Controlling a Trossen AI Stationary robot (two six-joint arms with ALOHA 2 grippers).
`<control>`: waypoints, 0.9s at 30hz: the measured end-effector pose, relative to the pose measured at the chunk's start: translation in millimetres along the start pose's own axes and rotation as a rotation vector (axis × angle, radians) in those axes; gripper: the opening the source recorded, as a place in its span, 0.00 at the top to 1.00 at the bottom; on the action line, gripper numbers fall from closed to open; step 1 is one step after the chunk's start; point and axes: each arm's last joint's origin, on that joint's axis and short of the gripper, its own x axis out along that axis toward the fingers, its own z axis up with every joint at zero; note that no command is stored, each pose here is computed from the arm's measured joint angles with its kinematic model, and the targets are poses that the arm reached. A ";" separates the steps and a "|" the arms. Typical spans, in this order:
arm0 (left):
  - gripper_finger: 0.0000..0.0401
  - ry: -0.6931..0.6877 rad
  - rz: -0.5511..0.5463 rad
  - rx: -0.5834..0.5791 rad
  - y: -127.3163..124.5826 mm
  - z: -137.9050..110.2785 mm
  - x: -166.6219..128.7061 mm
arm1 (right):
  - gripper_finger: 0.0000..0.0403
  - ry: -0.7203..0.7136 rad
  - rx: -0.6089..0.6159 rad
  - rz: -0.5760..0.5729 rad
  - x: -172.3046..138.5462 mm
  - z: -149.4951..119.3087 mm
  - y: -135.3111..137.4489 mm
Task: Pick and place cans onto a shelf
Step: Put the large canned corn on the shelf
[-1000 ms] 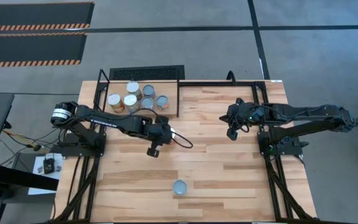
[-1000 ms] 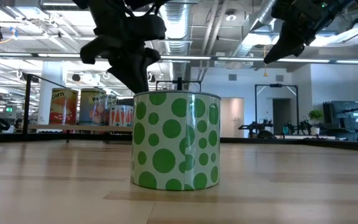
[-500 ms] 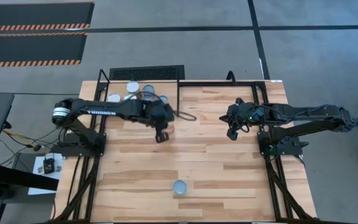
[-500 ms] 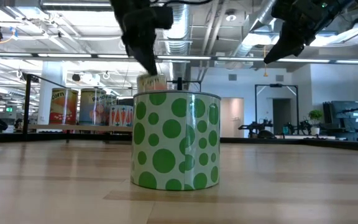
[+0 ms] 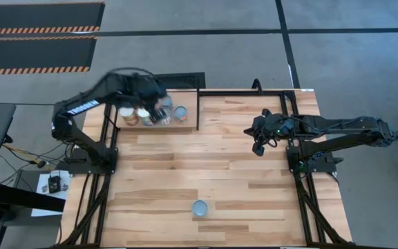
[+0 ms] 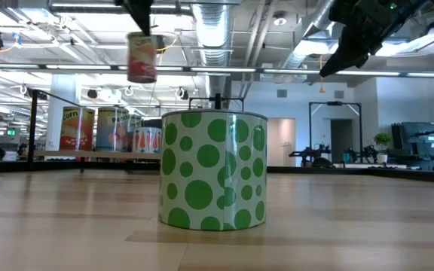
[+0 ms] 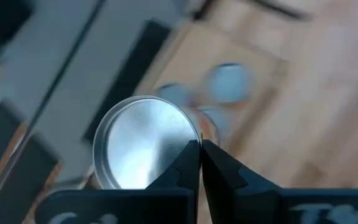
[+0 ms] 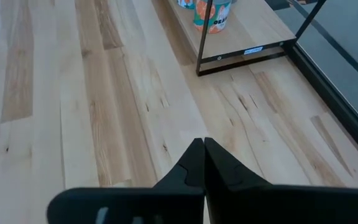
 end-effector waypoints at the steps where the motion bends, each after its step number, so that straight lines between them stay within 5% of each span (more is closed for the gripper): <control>1: 1.00 0.011 0.026 -0.038 10.2 -2.5 -1.3 | 0.97 0.000 0.000 0.000 0.0 0.0 0.0; 6: 1.00 0.073 0.115 -0.219 56.4 -11.9 10.1 | 0.97 -0.001 0.000 0.000 0.0 0.1 0.0; 12: 1.00 0.251 0.171 -0.421 101.1 -38.7 63.9 | 0.97 -0.001 -0.003 0.000 0.0 0.1 0.0; 19: 1.00 0.275 0.130 -0.567 114.5 -60.2 112.7 | 0.97 -0.003 -0.002 -0.006 0.0 0.3 -0.2; 27: 1.00 0.222 0.138 -0.582 117.5 -55.1 116.8 | 0.97 -0.003 -0.002 -0.008 0.0 0.2 -0.2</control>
